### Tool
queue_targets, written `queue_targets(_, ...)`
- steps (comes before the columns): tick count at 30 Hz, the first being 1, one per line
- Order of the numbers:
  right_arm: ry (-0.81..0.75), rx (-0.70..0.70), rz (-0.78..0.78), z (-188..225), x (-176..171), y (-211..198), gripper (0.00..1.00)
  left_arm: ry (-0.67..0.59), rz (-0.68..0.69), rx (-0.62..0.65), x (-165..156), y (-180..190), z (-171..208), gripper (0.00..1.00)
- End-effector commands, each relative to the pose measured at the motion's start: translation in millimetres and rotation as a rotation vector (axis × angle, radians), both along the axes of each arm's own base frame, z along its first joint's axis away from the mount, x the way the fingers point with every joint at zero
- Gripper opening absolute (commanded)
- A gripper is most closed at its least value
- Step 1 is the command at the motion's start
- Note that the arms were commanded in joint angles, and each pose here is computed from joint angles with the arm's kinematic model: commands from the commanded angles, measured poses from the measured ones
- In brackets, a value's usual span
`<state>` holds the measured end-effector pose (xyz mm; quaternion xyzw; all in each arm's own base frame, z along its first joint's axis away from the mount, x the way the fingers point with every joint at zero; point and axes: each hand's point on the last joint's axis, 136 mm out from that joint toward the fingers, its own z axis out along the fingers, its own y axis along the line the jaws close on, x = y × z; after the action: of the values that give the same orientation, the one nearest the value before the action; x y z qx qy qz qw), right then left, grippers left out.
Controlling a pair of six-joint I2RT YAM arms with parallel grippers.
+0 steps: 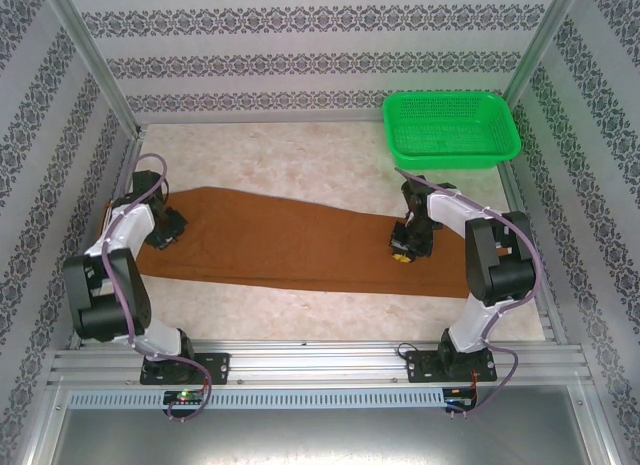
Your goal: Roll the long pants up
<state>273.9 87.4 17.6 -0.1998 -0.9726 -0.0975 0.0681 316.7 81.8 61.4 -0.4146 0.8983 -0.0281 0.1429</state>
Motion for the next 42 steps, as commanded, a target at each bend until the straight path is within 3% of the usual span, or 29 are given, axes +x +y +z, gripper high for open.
queue_targets(1, 0.065, 0.012, -0.033, -12.8, -2.5, -4.4, 0.10, 0.023, -0.005, -0.059, 5.1, -7.0, -14.5, 0.22)
queue_targets(7, 0.061, 0.074, -0.185, -9.1, 40.0, -16.7, 0.10, 0.029, 0.016, -0.143, 26.8, -13.4, -34.7, 0.25)
queue_targets(16, 0.044, 0.065, -0.227, -2.4, 113.1, -44.2, 0.11, 0.005, 0.058, -0.191, 57.9, -11.7, -44.6, 0.22)
queue_targets(18, -0.046, 0.020, -0.251, 15.7, 127.4, -65.5, 0.23, -0.034, 0.057, -0.202, 67.3, -12.5, -36.1, 0.22)
queue_targets(19, -0.104, -0.024, -0.269, 31.2, 130.6, -82.8, 0.39, -0.057, 0.051, -0.198, 71.8, -12.9, -28.8, 0.25)
queue_targets(22, -0.257, -0.164, -0.316, 80.7, 120.9, -136.6, 0.71, -0.084, 0.007, -0.151, 78.9, -13.1, -8.1, 0.33)
queue_targets(23, -0.287, -0.203, -0.336, 94.5, 111.8, -153.6, 0.76, -0.087, -0.009, -0.134, 79.9, -13.2, -2.9, 0.35)
queue_targets(26, -0.314, -0.272, -0.452, 114.9, 81.5, -199.5, 0.77, -0.073, -0.031, -0.100, 79.5, -9.8, 0.9, 0.36)
queue_targets(32, -0.279, -0.293, -0.648, 101.3, 41.7, -259.6, 0.73, -0.040, -0.019, -0.143, 82.4, -13.6, -20.3, 0.26)
queue_targets(38, -0.275, -0.301, -0.773, 80.6, 37.6, -298.6, 0.70, -0.033, -0.031, -0.161, 86.7, -16.6, -27.7, 0.24)
queue_targets(42, -0.248, -0.275, -0.779, 57.5, 46.7, -302.7, 0.69, -0.024, -0.039, -0.162, 85.9, -17.1, -31.6, 0.24)
